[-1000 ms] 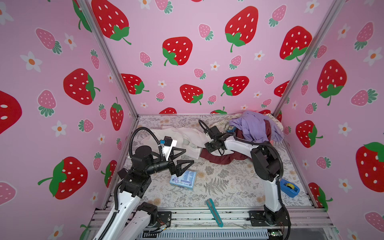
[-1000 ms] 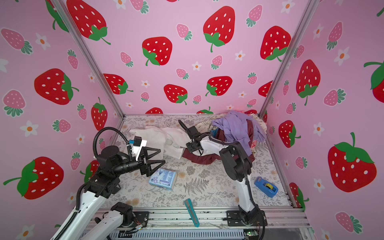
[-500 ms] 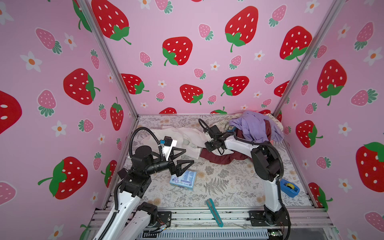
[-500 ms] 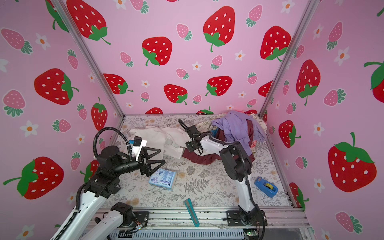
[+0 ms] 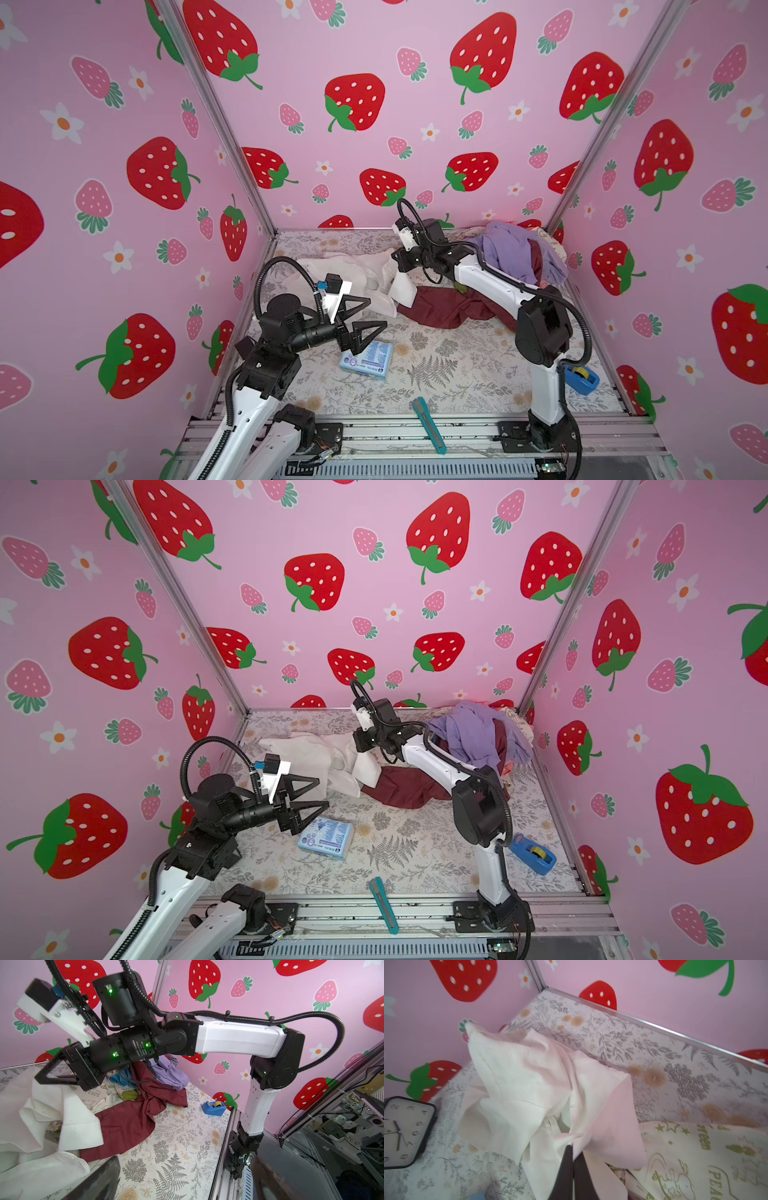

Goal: Pick out a specific cloth from the pile

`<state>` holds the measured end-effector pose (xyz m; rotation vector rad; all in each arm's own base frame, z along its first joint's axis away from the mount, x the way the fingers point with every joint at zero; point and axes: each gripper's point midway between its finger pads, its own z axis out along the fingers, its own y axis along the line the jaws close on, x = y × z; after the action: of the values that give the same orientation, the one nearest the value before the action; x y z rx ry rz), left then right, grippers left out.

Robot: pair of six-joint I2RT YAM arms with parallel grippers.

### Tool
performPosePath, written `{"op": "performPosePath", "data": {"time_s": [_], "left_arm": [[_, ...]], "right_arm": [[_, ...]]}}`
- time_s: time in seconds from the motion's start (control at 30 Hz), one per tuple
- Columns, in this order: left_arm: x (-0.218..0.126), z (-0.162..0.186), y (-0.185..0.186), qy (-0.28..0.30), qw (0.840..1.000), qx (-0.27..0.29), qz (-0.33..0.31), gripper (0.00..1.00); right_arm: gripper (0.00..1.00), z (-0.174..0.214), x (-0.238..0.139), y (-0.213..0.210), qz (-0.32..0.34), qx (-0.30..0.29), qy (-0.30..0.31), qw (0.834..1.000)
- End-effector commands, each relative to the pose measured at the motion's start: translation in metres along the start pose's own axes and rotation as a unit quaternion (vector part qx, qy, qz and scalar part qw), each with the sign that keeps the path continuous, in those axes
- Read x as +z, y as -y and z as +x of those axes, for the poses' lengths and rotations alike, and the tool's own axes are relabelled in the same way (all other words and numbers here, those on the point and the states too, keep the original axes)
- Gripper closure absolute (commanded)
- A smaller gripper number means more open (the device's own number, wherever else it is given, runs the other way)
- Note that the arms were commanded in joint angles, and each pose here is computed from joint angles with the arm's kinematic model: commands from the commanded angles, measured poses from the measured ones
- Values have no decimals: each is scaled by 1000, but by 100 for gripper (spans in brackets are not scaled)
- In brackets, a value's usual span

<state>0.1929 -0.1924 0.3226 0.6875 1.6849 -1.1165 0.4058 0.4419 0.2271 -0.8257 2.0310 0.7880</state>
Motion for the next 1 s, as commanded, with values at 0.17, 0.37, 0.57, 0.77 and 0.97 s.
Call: {"op": "performPosePath", "data": {"time_s": [0.17,0.37,0.57,0.77,0.97], "left_arm": [[-6,-7,10,10,1000,13,2,1],[-10,-7,12,12,1000,20,-4,1],[-13,-6,15,14,999,29,-8,1],[-13,-5,15,13,999,30,-7,1],[-14,-5,15,14,999,32,-9,1]], "right_arm": [[100,-33,28,-85,-208,48,45,976],[100,-33,60,-141,-334,79,31,939],[100,2,94,-158,-365,110,-8,925],[71,53,121,-134,-309,118,-66,941],[32,91,128,-109,-238,96,-111,960]]}}
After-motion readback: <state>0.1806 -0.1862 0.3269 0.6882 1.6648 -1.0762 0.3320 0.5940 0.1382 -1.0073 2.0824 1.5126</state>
